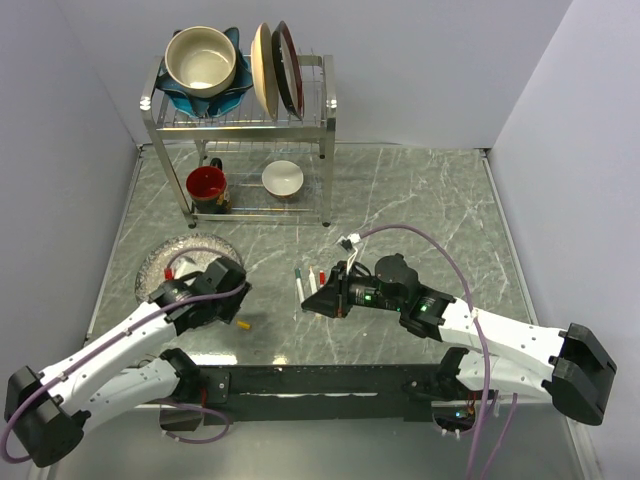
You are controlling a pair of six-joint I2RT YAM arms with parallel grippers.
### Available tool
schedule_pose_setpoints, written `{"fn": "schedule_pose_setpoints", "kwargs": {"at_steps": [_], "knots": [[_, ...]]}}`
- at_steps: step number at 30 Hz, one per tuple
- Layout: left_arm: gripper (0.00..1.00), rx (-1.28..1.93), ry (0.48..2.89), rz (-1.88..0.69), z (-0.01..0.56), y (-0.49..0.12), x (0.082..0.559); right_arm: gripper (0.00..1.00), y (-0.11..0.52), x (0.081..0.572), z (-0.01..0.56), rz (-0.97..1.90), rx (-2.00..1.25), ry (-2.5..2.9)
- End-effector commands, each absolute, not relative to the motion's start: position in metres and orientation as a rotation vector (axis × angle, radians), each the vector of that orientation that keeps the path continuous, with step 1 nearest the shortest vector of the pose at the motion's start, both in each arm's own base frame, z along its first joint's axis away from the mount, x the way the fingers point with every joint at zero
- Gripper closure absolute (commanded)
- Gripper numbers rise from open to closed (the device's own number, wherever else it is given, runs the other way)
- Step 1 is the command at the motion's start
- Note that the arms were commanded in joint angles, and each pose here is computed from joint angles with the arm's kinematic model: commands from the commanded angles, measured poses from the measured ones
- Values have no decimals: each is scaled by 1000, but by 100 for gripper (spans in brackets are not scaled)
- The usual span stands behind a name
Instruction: Insert the pens into the pen caps
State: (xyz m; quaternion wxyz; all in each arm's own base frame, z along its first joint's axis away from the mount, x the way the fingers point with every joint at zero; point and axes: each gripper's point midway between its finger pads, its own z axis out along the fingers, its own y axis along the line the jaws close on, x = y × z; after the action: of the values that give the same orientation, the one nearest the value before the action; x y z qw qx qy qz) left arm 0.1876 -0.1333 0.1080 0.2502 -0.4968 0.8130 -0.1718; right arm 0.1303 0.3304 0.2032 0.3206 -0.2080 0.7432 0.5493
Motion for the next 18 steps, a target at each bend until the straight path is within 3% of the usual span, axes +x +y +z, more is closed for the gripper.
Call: {"fn": "schedule_pose_setpoints", "kwargs": {"at_steps": [1,6,10,12,14,18], "knots": [[37,-915,2143,-326,128,-122,223,100,328,133,207,1427,-553,1921],[34,-290,2233,-233,161,-138,233,100,324,134,207,1403,-558,1922],[25,279,2106,-442,207,-185,231,100,316,134,209,1374,-539,1906],[27,681,2014,-503,202,-206,212,100,309,135,212,1345,-533,1901],[32,1002,1917,-385,192,-206,205,100,300,136,216,1301,-522,1896],[31,1321,1958,-194,150,-188,194,100,280,139,222,1229,-474,1875]]}}
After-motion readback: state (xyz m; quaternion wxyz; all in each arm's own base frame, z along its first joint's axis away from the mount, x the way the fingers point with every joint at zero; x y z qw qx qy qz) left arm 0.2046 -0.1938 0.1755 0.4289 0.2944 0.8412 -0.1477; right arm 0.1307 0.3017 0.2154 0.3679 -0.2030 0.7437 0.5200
